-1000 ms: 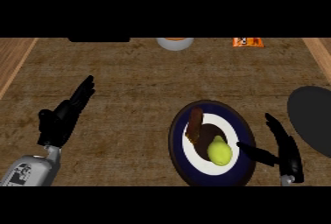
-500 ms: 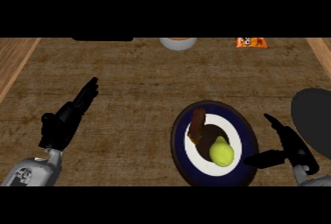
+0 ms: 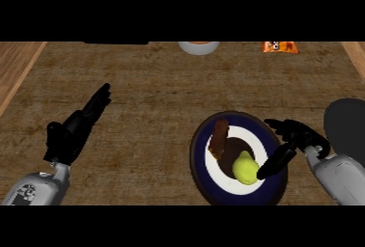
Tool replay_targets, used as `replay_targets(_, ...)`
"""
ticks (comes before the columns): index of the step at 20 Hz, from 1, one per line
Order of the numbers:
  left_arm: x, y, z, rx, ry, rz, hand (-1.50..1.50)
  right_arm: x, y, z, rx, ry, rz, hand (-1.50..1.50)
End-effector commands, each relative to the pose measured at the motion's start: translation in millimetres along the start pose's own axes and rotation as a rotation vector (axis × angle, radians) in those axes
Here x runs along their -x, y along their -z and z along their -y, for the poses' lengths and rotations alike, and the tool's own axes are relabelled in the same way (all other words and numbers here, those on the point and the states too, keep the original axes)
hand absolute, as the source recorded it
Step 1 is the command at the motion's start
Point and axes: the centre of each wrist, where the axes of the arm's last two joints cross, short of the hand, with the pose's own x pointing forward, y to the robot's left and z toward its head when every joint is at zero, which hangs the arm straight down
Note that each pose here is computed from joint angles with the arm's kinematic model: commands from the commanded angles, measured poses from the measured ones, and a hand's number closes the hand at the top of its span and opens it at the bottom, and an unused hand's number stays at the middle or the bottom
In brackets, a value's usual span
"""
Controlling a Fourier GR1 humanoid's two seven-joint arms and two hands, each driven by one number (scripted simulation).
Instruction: Pick the pear from the plate and place it in the pan
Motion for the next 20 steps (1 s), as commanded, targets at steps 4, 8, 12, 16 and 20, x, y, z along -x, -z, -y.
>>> replay_targets(4,10.9,-0.8,0.5,-0.021,-0.002,-0.011,0.00,-44.1,-2.2,-18.1,-0.086,-0.099,-0.151,-1.50)
replay_targets(8,16.7,4.0,2.7,-0.025,-0.007,-0.017,0.00,-50.7,-3.9,-29.0,-0.066,-0.150,-0.181,-1.50)
replay_targets(12,12.3,3.1,6.4,-0.023,-0.011,-0.022,0.00,-32.6,16.2,-30.6,-0.083,-0.176,-0.209,-1.50)
replay_targets(16,4.4,1.2,-8.7,-0.022,-0.010,-0.013,0.00,-39.0,-3.8,-28.8,-0.063,-0.176,-0.213,-1.50)
replay_targets(20,7.8,-1.3,0.0,-0.026,-0.002,-0.008,0.00,-36.7,3.7,-58.1,-0.056,-0.182,-0.216,-1.50)
